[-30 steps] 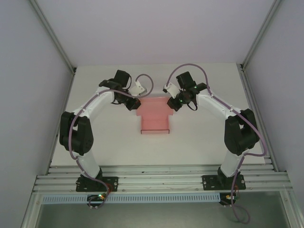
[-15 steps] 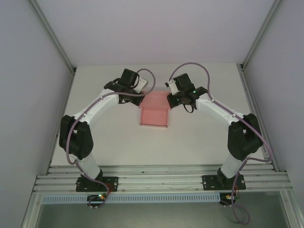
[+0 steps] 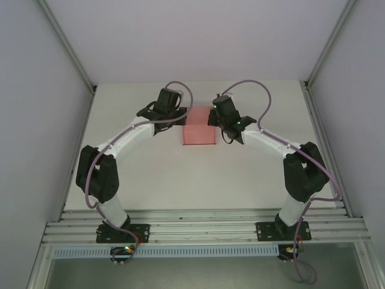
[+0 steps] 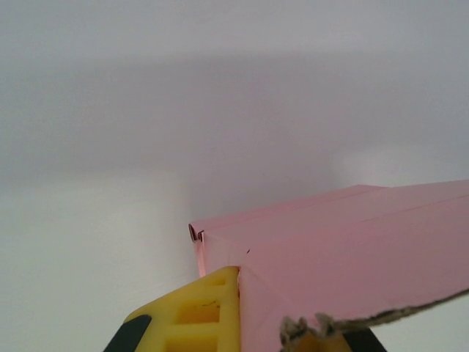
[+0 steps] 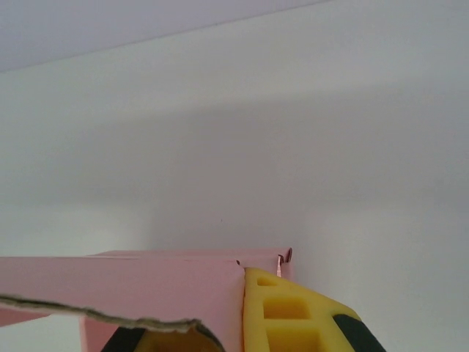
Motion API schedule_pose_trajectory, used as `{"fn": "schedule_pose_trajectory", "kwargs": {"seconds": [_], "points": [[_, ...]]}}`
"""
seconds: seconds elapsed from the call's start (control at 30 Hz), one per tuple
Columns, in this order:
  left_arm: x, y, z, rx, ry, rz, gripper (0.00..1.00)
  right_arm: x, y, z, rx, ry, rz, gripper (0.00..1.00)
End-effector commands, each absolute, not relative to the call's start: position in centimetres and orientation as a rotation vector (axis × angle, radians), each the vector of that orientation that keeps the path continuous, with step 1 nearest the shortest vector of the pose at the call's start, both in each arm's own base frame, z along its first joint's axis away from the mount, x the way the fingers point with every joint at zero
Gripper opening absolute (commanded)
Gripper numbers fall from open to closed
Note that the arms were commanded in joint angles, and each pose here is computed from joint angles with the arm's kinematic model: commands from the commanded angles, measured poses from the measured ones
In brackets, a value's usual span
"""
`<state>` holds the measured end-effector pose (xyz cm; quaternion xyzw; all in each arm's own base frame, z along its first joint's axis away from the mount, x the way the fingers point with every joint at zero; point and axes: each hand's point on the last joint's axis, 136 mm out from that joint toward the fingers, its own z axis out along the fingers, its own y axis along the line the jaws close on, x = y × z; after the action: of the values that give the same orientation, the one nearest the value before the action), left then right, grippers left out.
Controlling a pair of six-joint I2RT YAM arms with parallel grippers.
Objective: Assemble paper box
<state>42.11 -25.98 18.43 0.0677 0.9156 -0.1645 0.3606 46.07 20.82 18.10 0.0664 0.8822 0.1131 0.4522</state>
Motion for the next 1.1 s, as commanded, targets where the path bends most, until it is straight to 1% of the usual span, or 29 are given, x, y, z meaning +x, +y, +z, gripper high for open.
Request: {"fn": "schedule_pose_trajectory", "kwargs": {"seconds": [0.0, 0.17, 0.43, 0.67, 0.93, 1.07], "points": [[43.2, -24.6, 16.8, 0.041, 2.354, -0.353, 0.00, 47.5, 21.3, 19.6, 0.224, 2.065, 0.295, 0.03], [43.4, -25.6, 15.2, 0.053, 2.380, -0.392, 0.00, 47.4, 21.2, 17.4, 0.190, 2.113, 0.235, 0.04], [42.9, -26.3, 12.8, 0.032, 2.422, -0.446, 0.00, 46.2, 21.6, 15.3, 0.167, 2.129, 0.217, 0.06], [41.1, -26.4, 11.9, 0.091, 2.356, -0.499, 0.00, 44.3, 22.2, 14.4, 0.118, 2.107, 0.159, 0.08], [38.0, -26.0, 10.9, 0.148, 2.271, -0.591, 0.00, 41.4, 22.0, 12.4, 0.078, 2.088, 0.116, 0.08], [37.1, -26.3, 11.6, 0.172, 2.226, -0.650, 0.06, 40.6, 22.3, 12.3, 0.055, 2.081, 0.116, 0.09]]}}
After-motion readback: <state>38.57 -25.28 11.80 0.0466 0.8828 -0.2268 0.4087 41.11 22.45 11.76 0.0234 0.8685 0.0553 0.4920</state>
